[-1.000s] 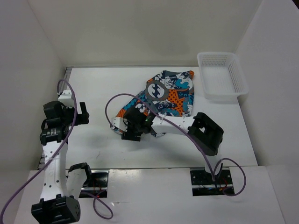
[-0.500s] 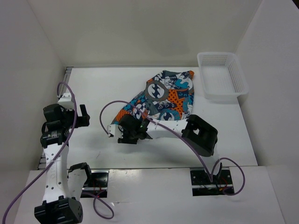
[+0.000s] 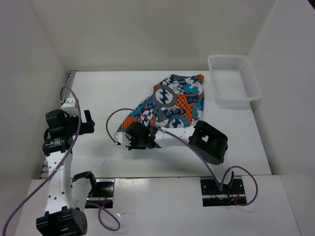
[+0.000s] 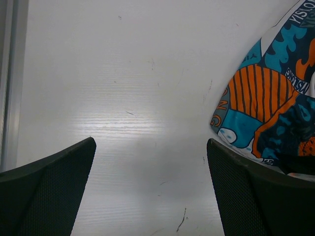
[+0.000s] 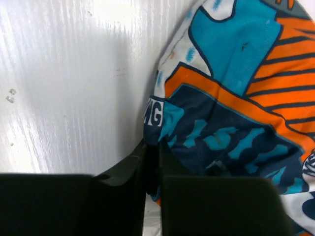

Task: Fold and stack the shorts
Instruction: Move the shorts to the center of the board, then flatten the shorts out

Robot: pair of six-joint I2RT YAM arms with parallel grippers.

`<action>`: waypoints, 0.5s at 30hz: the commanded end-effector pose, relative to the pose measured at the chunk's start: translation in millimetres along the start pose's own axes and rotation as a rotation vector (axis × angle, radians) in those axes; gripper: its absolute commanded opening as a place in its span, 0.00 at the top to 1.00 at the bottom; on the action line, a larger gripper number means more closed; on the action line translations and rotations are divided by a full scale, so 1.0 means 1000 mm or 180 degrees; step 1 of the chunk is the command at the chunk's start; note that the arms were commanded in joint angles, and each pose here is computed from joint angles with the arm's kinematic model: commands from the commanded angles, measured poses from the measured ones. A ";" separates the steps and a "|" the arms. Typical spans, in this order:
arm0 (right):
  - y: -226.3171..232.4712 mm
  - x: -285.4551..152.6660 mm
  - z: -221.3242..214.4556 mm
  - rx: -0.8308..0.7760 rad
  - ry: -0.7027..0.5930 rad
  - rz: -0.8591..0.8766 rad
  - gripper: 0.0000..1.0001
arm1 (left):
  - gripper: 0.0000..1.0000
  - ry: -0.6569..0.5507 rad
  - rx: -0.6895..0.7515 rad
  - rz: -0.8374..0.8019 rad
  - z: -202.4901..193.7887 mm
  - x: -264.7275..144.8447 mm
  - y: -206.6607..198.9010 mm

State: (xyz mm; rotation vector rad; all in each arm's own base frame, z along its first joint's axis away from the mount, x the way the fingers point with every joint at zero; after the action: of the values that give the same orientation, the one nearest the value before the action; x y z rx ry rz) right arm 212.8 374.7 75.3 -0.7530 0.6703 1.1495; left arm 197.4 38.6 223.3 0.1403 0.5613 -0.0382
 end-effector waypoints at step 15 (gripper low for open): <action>-0.114 -0.230 0.202 0.0121 -0.1874 -0.1178 1.00 | 0.00 -0.0508 0.0142 -0.0171 0.066 -0.004 0.010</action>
State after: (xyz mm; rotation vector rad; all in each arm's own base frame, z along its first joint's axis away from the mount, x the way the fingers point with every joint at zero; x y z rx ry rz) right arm 279.4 426.6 327.0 -0.4725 0.1679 1.0160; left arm 216.3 39.2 244.3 0.1286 0.5406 -0.0863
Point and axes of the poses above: each gripper's point midway between its finger pads, its own x axis out along the fingers, its own y axis along the line the jaws close on, z = x × y, the point moved 7 cm from there along -x, back along the fingers, and after that the axes turned 14 degrees about x, right-handed, at the moved point
